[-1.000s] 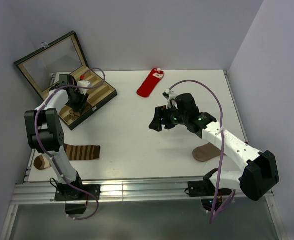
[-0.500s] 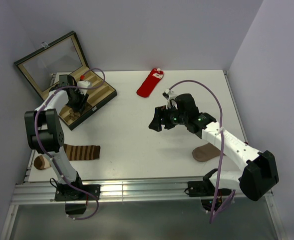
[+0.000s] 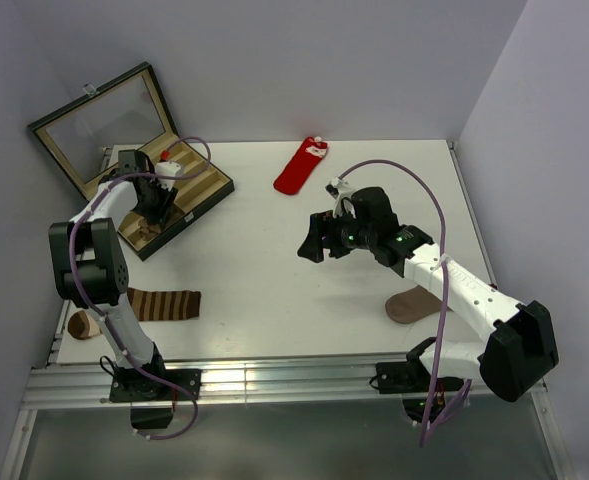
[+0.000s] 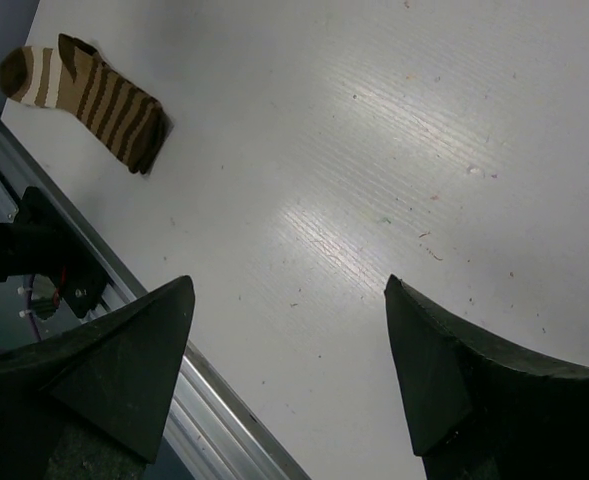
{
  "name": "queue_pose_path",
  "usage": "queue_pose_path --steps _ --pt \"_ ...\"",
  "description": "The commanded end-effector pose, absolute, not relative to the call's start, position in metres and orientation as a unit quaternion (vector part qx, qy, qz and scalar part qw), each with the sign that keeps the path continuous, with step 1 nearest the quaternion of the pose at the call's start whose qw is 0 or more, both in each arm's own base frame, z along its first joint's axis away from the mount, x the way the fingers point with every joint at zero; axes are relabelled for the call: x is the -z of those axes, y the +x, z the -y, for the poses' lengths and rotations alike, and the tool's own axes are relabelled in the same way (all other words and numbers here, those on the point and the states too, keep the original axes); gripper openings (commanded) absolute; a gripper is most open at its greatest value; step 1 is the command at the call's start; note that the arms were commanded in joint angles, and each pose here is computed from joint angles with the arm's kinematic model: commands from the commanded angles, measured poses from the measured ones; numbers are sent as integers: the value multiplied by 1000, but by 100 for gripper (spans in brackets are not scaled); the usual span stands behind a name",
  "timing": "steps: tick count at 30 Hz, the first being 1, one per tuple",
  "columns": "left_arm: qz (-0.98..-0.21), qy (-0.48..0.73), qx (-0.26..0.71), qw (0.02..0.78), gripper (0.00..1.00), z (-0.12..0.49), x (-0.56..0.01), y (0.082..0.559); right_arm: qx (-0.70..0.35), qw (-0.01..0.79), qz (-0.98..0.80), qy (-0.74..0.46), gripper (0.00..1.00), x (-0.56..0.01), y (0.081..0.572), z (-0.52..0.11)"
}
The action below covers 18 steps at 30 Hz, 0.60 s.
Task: Roll the socks
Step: Place the sock in the storage box.
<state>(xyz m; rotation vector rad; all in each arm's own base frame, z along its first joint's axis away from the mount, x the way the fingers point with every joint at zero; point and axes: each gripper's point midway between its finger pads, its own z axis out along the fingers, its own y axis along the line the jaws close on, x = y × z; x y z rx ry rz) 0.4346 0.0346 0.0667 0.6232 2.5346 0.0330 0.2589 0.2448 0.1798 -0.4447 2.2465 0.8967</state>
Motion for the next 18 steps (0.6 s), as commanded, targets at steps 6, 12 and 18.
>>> queue_pose_path --steps 6,12,18 --pt "-944 243 64 215 22 2 -43 404 -342 359 -852 -169 84 -188 265 -242" --pt "-943 244 60 220 22 0 -43 400 -344 356 -852 -170 84 -187 265 -244" --pt "-940 256 81 209 21 9 -40 395 -346 356 -852 -165 84 -183 263 -243"
